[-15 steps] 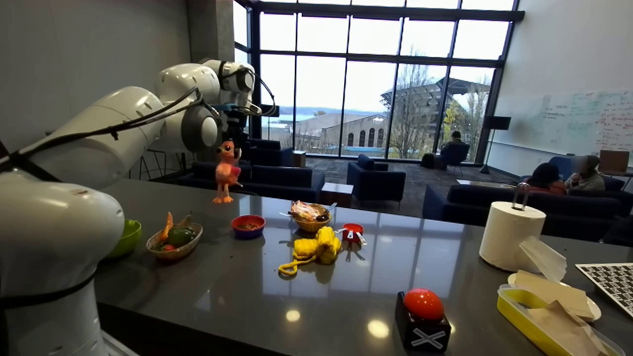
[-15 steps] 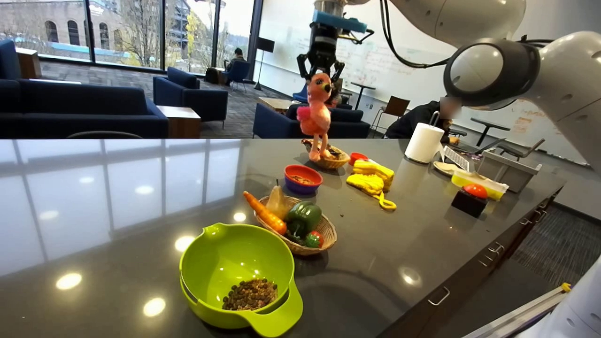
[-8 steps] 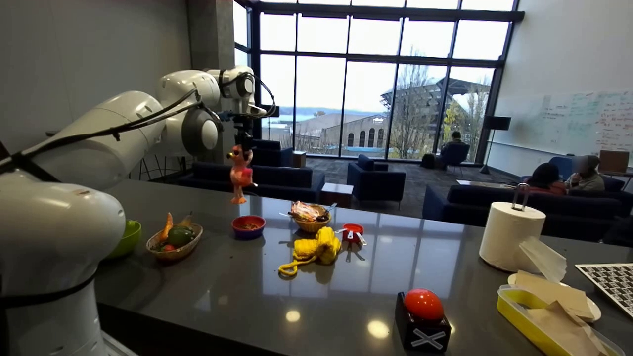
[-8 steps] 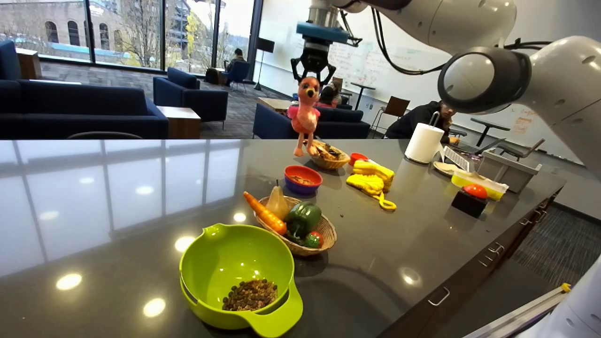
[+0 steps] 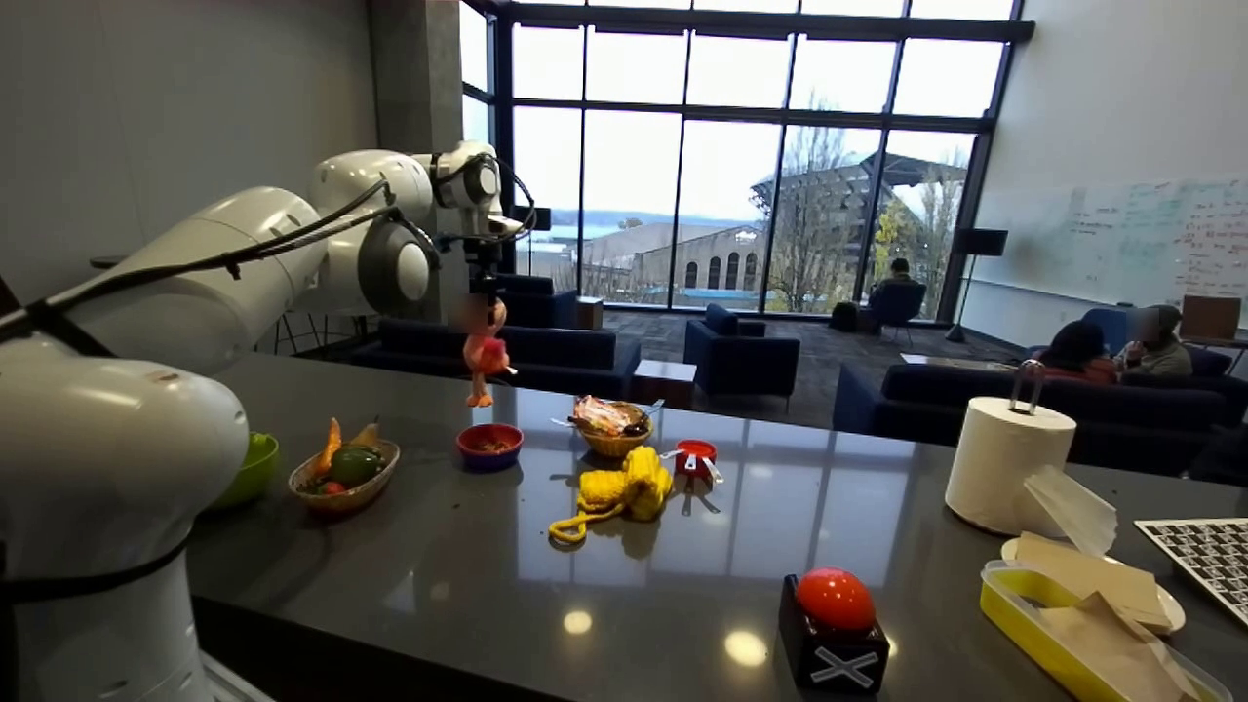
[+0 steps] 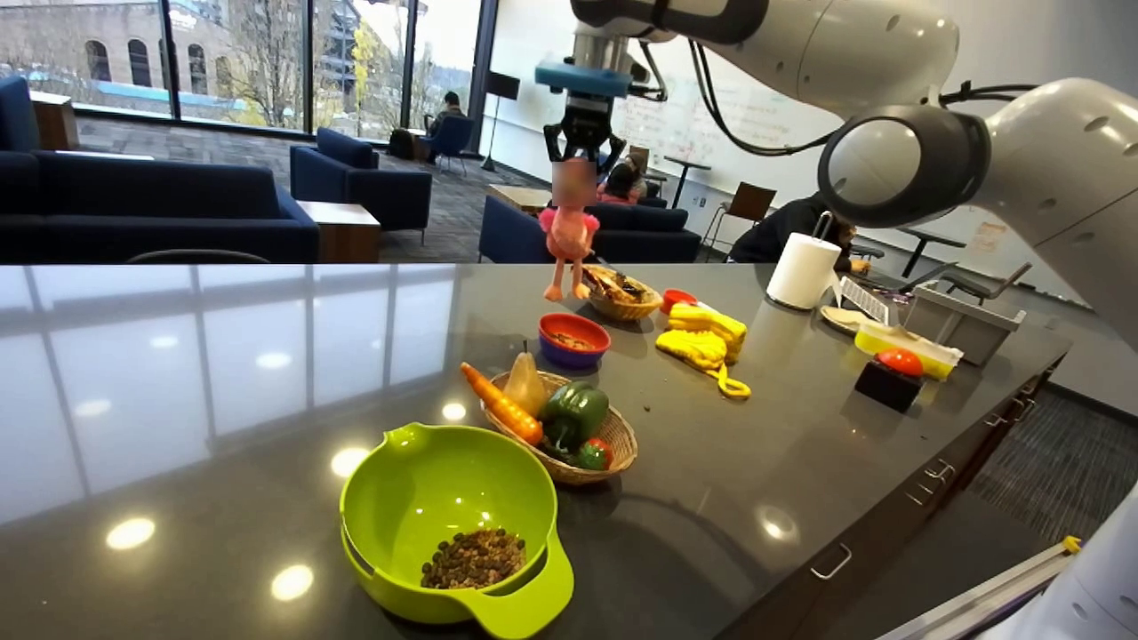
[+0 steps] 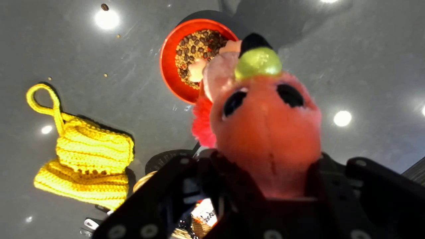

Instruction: Move the toy to the right and put it on the yellow cloth.

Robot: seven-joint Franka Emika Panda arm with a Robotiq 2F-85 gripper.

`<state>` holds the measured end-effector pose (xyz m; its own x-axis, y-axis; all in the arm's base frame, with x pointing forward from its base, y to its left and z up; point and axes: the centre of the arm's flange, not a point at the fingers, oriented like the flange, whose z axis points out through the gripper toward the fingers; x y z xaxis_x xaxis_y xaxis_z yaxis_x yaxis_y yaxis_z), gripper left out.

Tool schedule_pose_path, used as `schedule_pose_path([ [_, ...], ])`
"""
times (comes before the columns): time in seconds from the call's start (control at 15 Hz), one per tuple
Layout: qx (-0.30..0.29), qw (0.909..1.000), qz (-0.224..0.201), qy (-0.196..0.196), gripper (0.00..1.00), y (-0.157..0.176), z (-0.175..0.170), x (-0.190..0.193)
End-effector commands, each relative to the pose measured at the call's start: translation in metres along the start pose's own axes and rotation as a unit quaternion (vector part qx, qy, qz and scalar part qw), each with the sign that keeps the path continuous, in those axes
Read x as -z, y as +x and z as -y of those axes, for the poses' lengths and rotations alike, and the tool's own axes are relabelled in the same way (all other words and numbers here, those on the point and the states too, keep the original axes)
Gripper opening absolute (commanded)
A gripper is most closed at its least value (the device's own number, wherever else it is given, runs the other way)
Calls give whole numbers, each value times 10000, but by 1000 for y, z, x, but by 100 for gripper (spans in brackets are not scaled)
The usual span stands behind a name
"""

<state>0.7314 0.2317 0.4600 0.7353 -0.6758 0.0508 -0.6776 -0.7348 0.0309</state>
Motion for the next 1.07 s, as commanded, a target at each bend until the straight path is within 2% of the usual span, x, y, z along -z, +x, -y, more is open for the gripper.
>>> schedule_pose_path([
  [0.0,-231,9997,18,73,16,-37,-61,-23],
  [0.27,-135,9997,12,194,16,-36,-61,-25],
  [0.47,210,9985,-125,481,16,-31,-60,-21],
  [0.6,750,9953,-213,569,16,-24,-59,-17],
  [0.8,1628,9844,-172,645,16,-14,-61,-14],
  [1.0,2418,9683,112,624,16,-5,-66,-14],
])
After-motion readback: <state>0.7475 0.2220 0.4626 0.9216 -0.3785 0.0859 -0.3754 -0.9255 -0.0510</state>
